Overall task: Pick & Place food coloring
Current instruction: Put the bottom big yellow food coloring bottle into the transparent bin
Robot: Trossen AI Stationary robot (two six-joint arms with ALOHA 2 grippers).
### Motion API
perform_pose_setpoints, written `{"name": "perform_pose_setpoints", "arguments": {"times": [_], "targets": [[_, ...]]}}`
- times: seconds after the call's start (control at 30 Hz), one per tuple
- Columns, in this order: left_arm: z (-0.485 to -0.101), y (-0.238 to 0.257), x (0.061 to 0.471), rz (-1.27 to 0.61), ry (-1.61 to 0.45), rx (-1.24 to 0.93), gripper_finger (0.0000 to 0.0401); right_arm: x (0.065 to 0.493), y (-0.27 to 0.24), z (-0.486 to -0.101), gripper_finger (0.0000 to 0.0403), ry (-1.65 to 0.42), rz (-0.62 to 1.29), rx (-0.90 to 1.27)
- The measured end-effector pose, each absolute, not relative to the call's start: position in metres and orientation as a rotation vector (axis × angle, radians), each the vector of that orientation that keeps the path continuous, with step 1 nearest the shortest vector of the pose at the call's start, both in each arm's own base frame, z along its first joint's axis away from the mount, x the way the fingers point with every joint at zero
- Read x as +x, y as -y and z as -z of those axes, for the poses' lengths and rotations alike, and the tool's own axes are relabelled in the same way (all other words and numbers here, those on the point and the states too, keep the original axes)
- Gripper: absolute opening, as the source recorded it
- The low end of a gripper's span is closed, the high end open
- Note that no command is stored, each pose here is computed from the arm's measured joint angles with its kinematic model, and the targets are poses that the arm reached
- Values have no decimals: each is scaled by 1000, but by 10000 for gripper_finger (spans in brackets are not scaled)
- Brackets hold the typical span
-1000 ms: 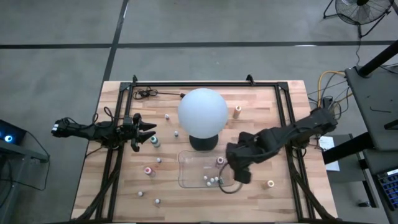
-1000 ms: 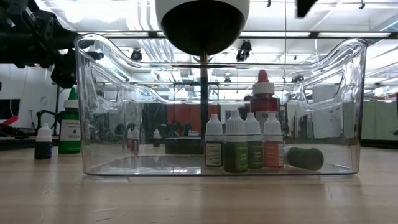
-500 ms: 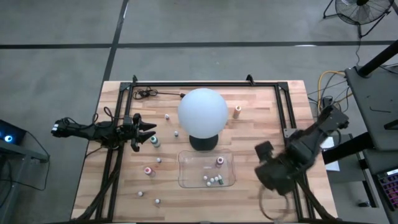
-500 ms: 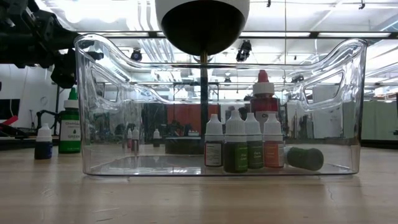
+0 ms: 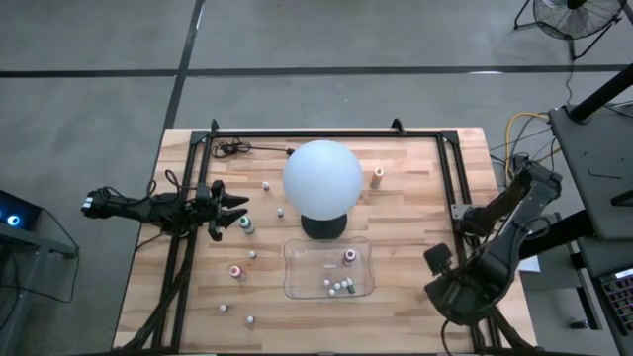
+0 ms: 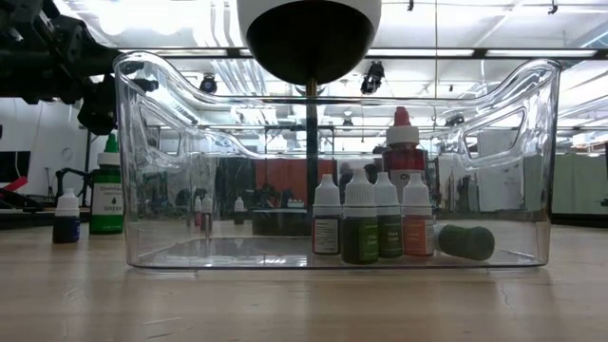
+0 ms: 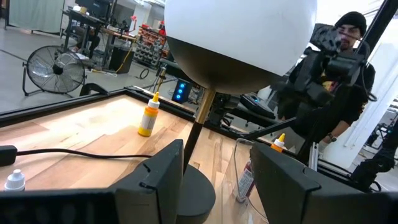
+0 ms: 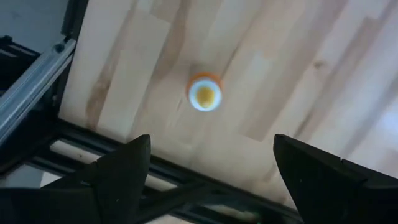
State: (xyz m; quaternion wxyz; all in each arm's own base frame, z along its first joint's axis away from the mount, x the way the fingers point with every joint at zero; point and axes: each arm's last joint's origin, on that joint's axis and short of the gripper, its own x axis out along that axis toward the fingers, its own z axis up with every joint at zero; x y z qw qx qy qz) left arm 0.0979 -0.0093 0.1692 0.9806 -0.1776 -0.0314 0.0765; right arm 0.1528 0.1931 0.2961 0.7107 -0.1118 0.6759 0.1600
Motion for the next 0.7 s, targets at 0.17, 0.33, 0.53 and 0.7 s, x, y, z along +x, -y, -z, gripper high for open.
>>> {"name": "perform_pose_setpoints", "arguments": {"times": [0.17, 0.33, 0.53, 0.7], "targets": [[-169, 9, 98, -154, 63, -357, 161, 150, -198, -278, 327, -1488, -357, -198], [-169, 9, 98, -154, 63, -357, 161, 150, -197, -256, 327, -1500, -298, -152], [-169, 9, 98, -154, 63, -357, 161, 149, -197, -233, 327, -1504, -210, -42], [-169, 9, 98, -154, 63, -357, 161, 151, -199, -220, 327, -1470, -164, 66]]}}
